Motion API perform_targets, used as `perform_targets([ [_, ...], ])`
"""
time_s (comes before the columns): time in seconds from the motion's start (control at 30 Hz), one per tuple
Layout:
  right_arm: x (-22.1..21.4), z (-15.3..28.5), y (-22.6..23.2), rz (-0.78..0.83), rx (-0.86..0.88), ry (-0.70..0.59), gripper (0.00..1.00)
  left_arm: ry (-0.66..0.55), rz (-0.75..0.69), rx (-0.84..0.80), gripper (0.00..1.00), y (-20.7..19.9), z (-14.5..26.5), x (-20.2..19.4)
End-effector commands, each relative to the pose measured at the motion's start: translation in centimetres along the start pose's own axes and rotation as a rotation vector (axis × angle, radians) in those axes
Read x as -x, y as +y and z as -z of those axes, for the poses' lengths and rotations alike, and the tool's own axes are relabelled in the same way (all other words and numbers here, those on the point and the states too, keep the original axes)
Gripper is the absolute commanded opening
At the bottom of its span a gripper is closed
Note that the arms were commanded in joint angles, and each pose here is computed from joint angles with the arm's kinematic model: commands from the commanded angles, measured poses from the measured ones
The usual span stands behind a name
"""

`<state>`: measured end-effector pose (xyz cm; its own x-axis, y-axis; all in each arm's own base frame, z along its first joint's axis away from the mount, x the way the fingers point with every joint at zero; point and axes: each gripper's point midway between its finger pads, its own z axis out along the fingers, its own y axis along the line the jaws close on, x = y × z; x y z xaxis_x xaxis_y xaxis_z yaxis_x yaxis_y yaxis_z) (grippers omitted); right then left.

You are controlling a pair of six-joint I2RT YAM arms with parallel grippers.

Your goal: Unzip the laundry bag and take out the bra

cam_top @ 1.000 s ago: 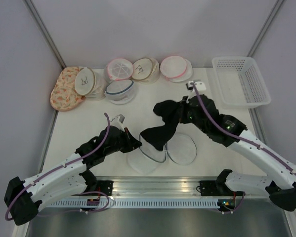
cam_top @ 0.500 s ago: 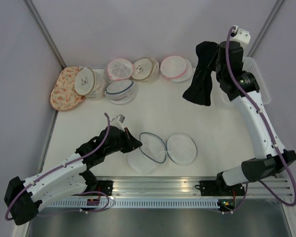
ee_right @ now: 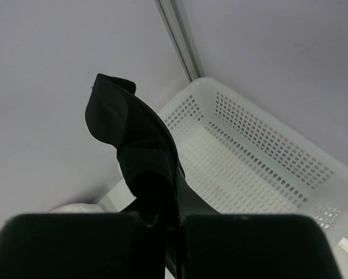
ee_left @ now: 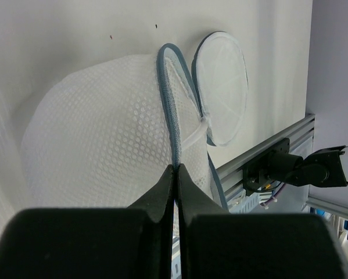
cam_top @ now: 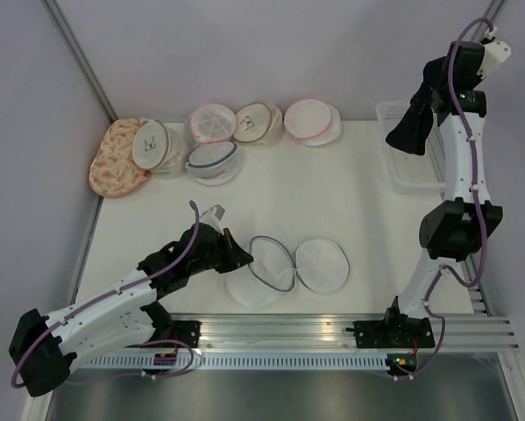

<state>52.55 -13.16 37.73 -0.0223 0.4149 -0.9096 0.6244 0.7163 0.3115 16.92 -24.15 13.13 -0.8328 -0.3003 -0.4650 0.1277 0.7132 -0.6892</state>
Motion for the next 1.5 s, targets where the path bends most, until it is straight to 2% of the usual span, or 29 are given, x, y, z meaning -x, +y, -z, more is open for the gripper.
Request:
perform_targets([
  [0.0,-3.3,-4.9,-0.2,-0.057,0.004,0.070,0.00,-0.002,0.008,-0.018,0.02,-0.4,0.1,0.0],
  [0.1,-5.8,-7.8,-1.4,-0.075,-0.018,0.144,0.00,-0.004,0.021,-0.005,0.02,0.3,0.0,-0.4],
  [0.17,-9.6,-9.7,-2.9,-0.046,-0.069,0.218,0.00,-0.010,0.031,-0.003,0.02,0.5,0.0,-0.4],
  [0.23,-12.5,-10.5,-4.8,-0.010,-0.139,0.265,0.00,-0.011,0.034,-0.001,0.02,0.7,0.0,-0.5],
  [0.37,-14.6,-10.2,-6.9,0.045,-0.213,0.308,0.01,-0.015,0.039,-0.010,0.02,0.4,0.1,-0.4],
  [0.47,-14.3,-9.2,-7.0,0.088,-0.199,0.330,0.39,-0.028,0.037,-0.021,0.02,0.1,0.2,-0.1],
  [0.5,-13.1,-8.5,-6.6,0.095,-0.177,0.319,0.58,-0.034,0.034,-0.029,0.02,-0.1,0.2,0.1],
  [0.57,-11.2,-7.3,-6.0,0.121,-0.141,0.296,0.73,-0.037,0.024,-0.034,0.02,-0.4,0.1,0.3],
  [0.6,-8.8,-5.7,-5.4,0.114,-0.119,0.254,0.82,-0.040,0.016,-0.046,0.02,-0.9,0.2,0.6],
  [0.63,-8.1,-4.7,-4.8,0.123,-0.102,0.241,0.84,-0.039,0.008,-0.050,0.02,-1.1,0.2,0.7],
  [0.67,-7.1,-3.7,-4.6,0.139,-0.097,0.219,0.86,-0.037,0.001,-0.049,0.02,-1.1,0.2,0.7],
  [0.7,-4.2,-1.4,-4.3,0.131,-0.088,0.157,0.86,-0.040,0.000,-0.056,0.02,-1.3,0.3,0.8],
  [0.77,-4.5,1.5,-3.7,0.194,-0.104,0.136,0.87,-0.045,-0.002,-0.065,0.02,-1.5,0.5,0.9],
  [0.8,-2.6,4.1,-3.3,0.177,-0.079,0.085,0.87,-0.054,-0.002,-0.067,0.02,-1.6,0.6,1.1],
  [0.83,-5.3,5.5,-2.5,0.219,-0.055,0.128,0.87,-0.058,-0.002,-0.074,0.02,-1.7,0.7,1.2],
  [0.9,-5.5,9.7,-1.9,0.200,0.006,0.126,0.86,-0.067,-0.007,-0.077,0.02,-1.8,0.9,1.4],
  [0.93,-10.0,11.3,-1.5,0.256,0.043,0.205,0.86,-0.073,-0.006,-0.082,0.02,-1.9,1.1,1.5],
  [0.97,-11.5,12.7,-1.6,0.258,0.070,0.230,0.85,-0.079,-0.008,-0.085,0.02,-2.0,1.2,1.6],
  [1.0,-11.4,15.3,-1.4,0.191,0.126,0.228,0.84,-0.082,-0.011,-0.093,0.02,-2.2,1.3,1.7],
  [1.03,-16.4,16.8,-2.2,0.240,0.161,0.317,0.83,-0.084,-0.012,-0.095,0.02,-2.4,1.4,1.8],
  [1.1,-18.3,19.9,-3.0,0.201,0.223,0.347,0.82,-0.084,-0.019,-0.099,0.02,-2.5,1.5,1.9],
  [1.13,-22.3,21.6,-3.7,0.215,0.246,0.424,0.81,-0.083,-0.019,-0.099,0.02,-2.5,1.5,1.9],
  [1.23,-27.2,25.9,-5.3,0.202,0.316,0.537,0.81,-0.080,-0.023,-0.094,0.02,-2.3,1.5,1.8],
  [1.33,-30.6,29.2,-6.8,0.206,0.361,0.613,0.79,-0.084,-0.013,-0.088,0.02,-1.9,1.5,1.6],
  [1.47,-34.0,32.4,-8.0,0.123,0.382,0.704,0.78,-0.097,0.001,-0.092,0.02,-1.8,1.8,1.7],
])
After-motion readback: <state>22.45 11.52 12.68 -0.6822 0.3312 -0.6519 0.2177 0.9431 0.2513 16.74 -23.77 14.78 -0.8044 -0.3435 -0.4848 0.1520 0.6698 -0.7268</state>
